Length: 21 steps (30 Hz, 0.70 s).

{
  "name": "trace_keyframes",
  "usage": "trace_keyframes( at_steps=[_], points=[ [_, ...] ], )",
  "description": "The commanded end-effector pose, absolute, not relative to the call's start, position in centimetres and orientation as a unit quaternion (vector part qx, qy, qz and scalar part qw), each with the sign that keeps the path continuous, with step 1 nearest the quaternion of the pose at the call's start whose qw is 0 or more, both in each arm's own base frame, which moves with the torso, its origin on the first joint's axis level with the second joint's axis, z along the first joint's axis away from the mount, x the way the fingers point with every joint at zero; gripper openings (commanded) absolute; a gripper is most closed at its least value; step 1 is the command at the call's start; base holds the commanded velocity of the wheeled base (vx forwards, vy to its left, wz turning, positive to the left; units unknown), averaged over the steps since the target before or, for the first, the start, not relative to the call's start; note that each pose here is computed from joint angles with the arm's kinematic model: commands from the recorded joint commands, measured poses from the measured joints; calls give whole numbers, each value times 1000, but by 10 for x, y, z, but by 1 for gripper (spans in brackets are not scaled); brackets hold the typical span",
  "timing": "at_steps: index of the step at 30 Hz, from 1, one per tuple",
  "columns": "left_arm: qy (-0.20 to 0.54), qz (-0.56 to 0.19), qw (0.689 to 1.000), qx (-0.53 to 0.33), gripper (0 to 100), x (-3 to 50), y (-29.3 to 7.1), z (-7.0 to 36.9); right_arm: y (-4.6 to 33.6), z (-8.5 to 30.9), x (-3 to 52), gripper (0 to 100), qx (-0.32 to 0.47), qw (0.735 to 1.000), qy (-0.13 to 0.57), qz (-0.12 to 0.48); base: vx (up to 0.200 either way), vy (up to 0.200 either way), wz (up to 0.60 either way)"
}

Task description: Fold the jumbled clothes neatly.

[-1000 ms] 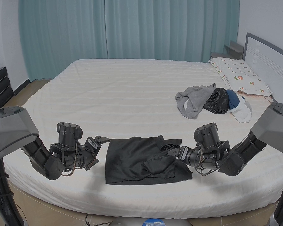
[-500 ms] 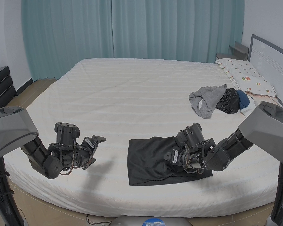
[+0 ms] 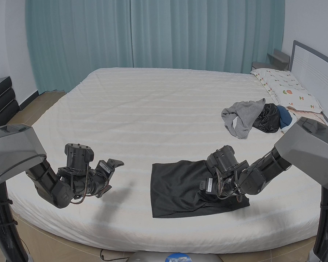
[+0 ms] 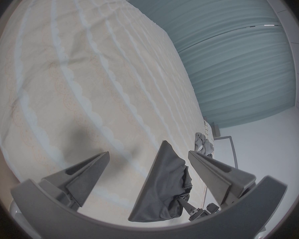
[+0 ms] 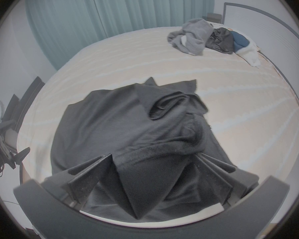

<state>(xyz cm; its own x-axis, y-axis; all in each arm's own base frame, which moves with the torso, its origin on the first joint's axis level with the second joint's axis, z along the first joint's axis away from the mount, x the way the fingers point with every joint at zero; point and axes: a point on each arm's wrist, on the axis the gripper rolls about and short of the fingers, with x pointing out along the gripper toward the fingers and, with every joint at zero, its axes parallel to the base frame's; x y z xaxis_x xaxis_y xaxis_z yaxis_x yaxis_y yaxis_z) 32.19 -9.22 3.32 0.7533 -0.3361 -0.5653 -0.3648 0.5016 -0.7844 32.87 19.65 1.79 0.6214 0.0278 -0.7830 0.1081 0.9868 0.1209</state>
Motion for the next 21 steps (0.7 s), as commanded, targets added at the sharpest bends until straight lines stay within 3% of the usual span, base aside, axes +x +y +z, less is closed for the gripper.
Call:
trace_keyframes(
  at_steps=[1, 11, 21],
  points=[
    [353, 10, 792, -499, 100, 322, -92, 32, 176, 27, 324, 100, 86, 894, 438, -45, 0, 0, 0],
    [357, 9, 792, -496, 100, 321, -95, 30, 117, 43, 291, 100, 138, 879, 453, -58, 0, 0, 0],
    [357, 9, 792, -496, 100, 321, -95, 30, 66, 19, 263, 100, 190, 859, 468, -78, 0, 0, 0]
  ],
)
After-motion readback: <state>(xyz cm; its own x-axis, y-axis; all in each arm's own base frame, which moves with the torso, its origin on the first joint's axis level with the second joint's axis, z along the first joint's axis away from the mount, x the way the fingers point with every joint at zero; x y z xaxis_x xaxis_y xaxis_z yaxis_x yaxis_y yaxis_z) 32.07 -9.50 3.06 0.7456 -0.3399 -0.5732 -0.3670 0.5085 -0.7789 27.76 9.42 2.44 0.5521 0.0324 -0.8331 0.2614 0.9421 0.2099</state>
